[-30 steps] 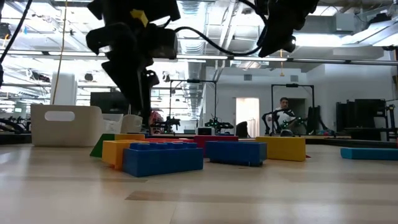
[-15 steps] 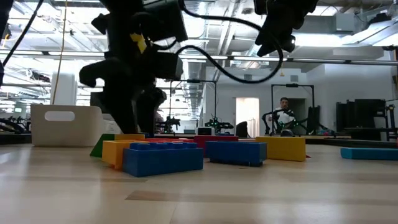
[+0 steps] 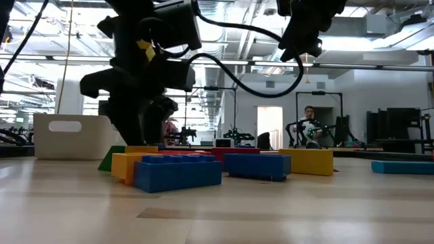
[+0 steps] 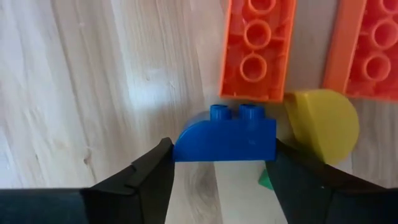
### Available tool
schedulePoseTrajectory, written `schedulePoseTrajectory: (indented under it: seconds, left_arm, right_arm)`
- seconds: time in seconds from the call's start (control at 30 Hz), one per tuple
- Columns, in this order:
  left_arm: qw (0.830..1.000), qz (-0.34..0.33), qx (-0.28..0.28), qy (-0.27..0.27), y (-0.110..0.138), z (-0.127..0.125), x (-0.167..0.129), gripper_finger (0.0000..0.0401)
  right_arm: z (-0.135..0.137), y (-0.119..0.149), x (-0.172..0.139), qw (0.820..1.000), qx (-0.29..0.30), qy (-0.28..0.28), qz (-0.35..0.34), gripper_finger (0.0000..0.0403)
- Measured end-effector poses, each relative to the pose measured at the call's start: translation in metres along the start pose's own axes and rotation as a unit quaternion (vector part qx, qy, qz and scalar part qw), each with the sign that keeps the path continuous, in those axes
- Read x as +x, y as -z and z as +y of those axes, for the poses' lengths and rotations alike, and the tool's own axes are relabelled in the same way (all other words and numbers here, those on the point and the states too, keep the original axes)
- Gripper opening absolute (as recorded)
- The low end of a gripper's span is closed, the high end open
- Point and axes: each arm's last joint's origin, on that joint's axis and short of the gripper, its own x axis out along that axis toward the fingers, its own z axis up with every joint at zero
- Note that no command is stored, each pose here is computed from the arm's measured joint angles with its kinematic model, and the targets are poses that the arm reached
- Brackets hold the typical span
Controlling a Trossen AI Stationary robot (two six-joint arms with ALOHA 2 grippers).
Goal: Sort blocks by size
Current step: Put the small blue game piece into the gray bin
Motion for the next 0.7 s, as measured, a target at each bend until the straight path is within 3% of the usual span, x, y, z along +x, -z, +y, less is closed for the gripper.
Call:
schedulePoseTrajectory:
  seconds: [0.43,0.7]
  left_arm:
    - [0.998,-0.054,-0.018,-0.011,-0.010,0.001,-0.001,0.0227]
    - [0.995,-0.054,-0.076,-0.021,-0.010,0.011,-0.001,0.0218]
  right_arm:
    - [0.000,0.000,0.000,1.000,0.000,0.000,0.000,0.0194]
    - [0.000,0.000,0.000,1.000,0.000,0.000,0.001,0.0194]
